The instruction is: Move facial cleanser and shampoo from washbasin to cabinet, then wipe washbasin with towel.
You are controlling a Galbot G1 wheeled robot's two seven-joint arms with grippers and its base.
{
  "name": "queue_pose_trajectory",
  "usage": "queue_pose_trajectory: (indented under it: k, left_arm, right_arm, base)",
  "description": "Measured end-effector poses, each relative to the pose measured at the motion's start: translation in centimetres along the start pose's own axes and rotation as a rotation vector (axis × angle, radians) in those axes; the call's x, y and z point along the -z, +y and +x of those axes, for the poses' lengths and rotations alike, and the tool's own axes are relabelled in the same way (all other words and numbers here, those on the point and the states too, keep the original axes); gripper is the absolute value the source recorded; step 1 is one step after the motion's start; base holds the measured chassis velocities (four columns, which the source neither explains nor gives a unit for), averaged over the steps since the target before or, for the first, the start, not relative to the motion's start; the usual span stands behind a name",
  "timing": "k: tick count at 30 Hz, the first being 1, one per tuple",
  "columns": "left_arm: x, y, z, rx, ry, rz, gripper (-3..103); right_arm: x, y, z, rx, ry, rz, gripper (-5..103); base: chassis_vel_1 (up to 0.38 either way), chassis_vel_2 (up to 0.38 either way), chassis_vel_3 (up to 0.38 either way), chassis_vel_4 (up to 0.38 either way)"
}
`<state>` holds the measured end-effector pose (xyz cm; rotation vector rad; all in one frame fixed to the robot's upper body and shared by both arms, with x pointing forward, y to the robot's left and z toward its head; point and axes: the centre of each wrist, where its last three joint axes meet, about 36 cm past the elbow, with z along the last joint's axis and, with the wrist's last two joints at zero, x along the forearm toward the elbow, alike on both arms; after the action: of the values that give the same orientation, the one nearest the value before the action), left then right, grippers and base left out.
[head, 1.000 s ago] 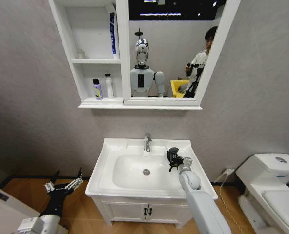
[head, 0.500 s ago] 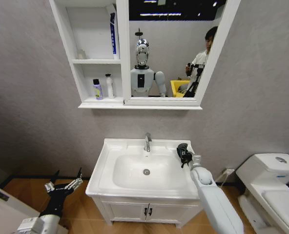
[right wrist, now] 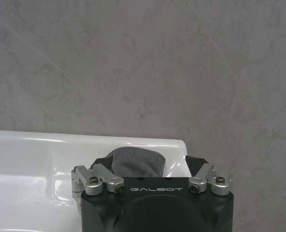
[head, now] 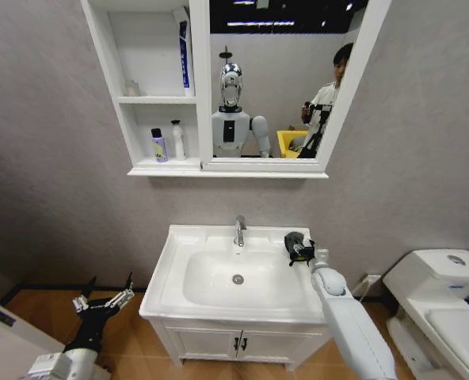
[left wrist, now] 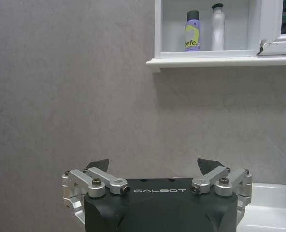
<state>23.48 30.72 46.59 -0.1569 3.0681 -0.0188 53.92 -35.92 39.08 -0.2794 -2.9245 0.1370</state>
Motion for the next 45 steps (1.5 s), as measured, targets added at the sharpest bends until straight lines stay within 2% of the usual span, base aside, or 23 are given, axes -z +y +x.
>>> queue_pose_trajectory:
  k: [1, 2, 4, 5, 6, 10, 11, 13, 15, 16, 19, 24, 30, 41, 45]
  left_arm:
    - [0.0, 0.0, 0.0, 0.000, 0.000, 0.000, 100]
    - [0.0, 0.0, 0.0, 0.000, 0.000, 0.000, 100]
    - [0.0, 0.0, 0.0, 0.000, 0.000, 0.000, 100]
    - [0.0, 0.0, 0.0, 0.000, 0.000, 0.000, 100]
    - [0.0, 0.0, 0.0, 0.000, 0.000, 0.000, 100]
    - [0.0, 0.0, 0.0, 0.000, 0.000, 0.000, 100]
    - [0.0, 0.0, 0.0, 0.000, 0.000, 0.000, 100]
    - [0.0, 0.0, 0.0, 0.000, 0.000, 0.000, 100]
    - [0.0, 0.0, 0.0, 0.000, 0.000, 0.000, 100]
    - [0.0, 0.0, 0.0, 0.000, 0.000, 0.000, 100]
    - [0.0, 0.0, 0.0, 0.000, 0.000, 0.000, 100]
    - [0.0, 0.0, 0.0, 0.000, 0.000, 0.000, 100]
    - [0.0, 0.0, 0.0, 0.000, 0.000, 0.000, 100]
    - [0.0, 0.0, 0.0, 0.000, 0.000, 0.000, 100]
    - [0.0, 0.0, 0.0, 0.000, 0.000, 0.000, 100]
  right_arm:
    - [0.0, 0.3, 0.8, -0.007, -0.021, 0.000, 88]
    - [0.0, 0.3, 0.8, -0.007, -0.021, 0.000, 88]
    - [0.6, 0.7, 4.0, -0.018, -0.068, 0.014, 97]
    - [1.4, 1.0, 6.1, -0.023, -0.093, 0.021, 99]
    - [1.4, 1.0, 6.1, -0.023, -0.093, 0.021, 99]
    - [2.1, 3.4, 17.6, -0.052, -0.109, 0.028, 100]
    - [2.1, 3.4, 17.6, -0.052, -0.109, 0.028, 100]
    - [2.5, 4.4, 24.2, -0.080, -0.146, 0.062, 100]
    - [3.2, 5.1, 29.6, -0.093, -0.135, 0.095, 100]
    - [3.2, 5.1, 29.6, -0.093, -0.135, 0.095, 100]
    - [5.1, 5.6, 35.2, -0.094, -0.090, 0.100, 100]
    - [5.3, 5.4, 36.0, -0.114, -0.085, 0.115, 100]
    - [5.6, 6.2, 36.1, -0.094, -0.059, 0.097, 100]
    - [5.5, 6.2, 35.9, -0.074, -0.060, 0.102, 100]
    - [4.9, 6.3, 35.9, -0.033, -0.046, 0.098, 100]
  base:
    - [0.000, 0.000, 0.000, 0.000]
    - [0.000, 0.000, 0.000, 0.000]
    - [0.000, 0.000, 0.000, 0.000]
    - [0.000, 0.000, 0.000, 0.000]
    - [0.000, 0.000, 0.000, 0.000]
    - [0.000, 0.000, 0.000, 0.000]
    - [0.000, 0.000, 0.000, 0.000]
    - [0.000, 0.000, 0.000, 0.000]
    - [0.000, 0.000, 0.000, 0.000]
    - [0.000, 0.000, 0.000, 0.000]
    - [0.000, 0.000, 0.000, 0.000]
    - [0.016, -0.006, -0.021, 0.018]
    - [0.070, -0.091, -0.087, 0.088]
    - [0.223, -0.216, -0.232, 0.225]
    - [0.306, -0.325, -0.293, 0.302]
